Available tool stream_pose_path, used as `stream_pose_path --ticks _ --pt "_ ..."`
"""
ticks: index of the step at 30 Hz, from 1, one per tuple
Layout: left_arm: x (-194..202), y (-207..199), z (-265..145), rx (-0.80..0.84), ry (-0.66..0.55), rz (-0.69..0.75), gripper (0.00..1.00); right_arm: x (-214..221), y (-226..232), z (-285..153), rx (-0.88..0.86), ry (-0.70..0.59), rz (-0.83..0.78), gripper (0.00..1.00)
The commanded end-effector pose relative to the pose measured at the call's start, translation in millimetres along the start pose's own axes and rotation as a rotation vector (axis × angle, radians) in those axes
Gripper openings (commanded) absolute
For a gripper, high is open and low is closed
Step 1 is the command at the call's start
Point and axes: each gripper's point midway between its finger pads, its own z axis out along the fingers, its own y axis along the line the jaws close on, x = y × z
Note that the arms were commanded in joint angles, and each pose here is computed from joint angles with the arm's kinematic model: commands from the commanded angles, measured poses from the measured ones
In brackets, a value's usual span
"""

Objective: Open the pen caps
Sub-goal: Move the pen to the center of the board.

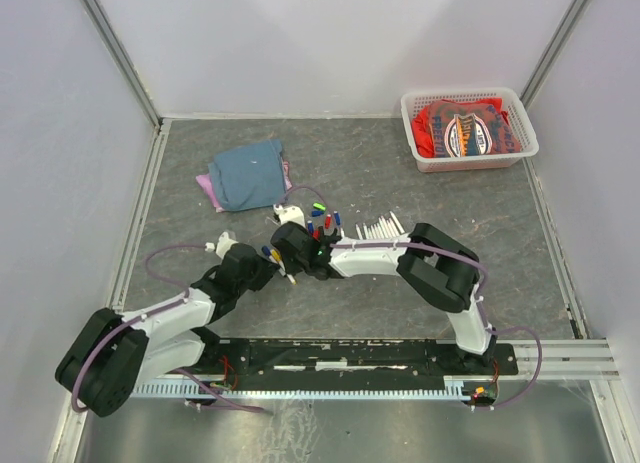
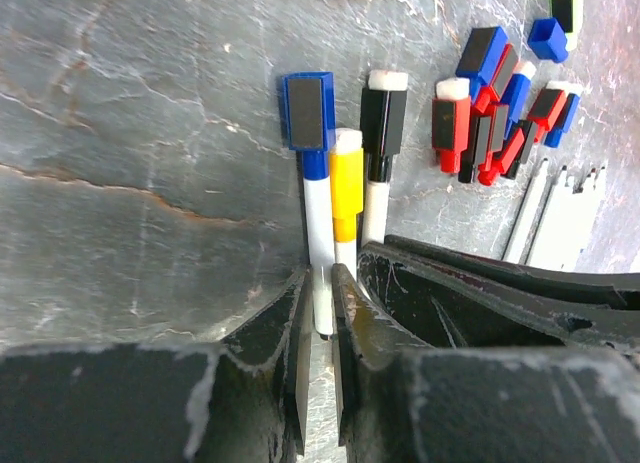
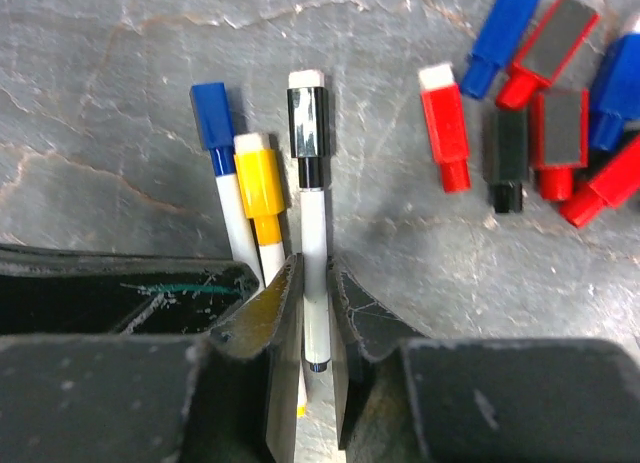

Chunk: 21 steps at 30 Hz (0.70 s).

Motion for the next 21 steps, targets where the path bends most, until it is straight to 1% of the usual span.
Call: stream_pose_path --ticks 1,11,17,21 --pt "13.2 14.2 2.0 -0.076 0.018 0.006 0.19 25.2 -16.7 -13.4 0.04 0.046 -0.009 0.22" --pt "40.5 2.4 -0.1 -0.071 0.053 0.058 0.18 38.5 -24.7 -32.8 0.066 0.045 -0.037 0.22" --pt "33.0 6.6 -13.1 -0.069 0.014 0.04 0.28 48.4 -35.6 -35.0 0.098 0.053 -0.052 0.23" --pt "21.2 -3.6 -22.1 -0.028 -0.03 0.032 0.35 52.5 -38.2 -34.6 0.115 0.065 -0.062 0.31"
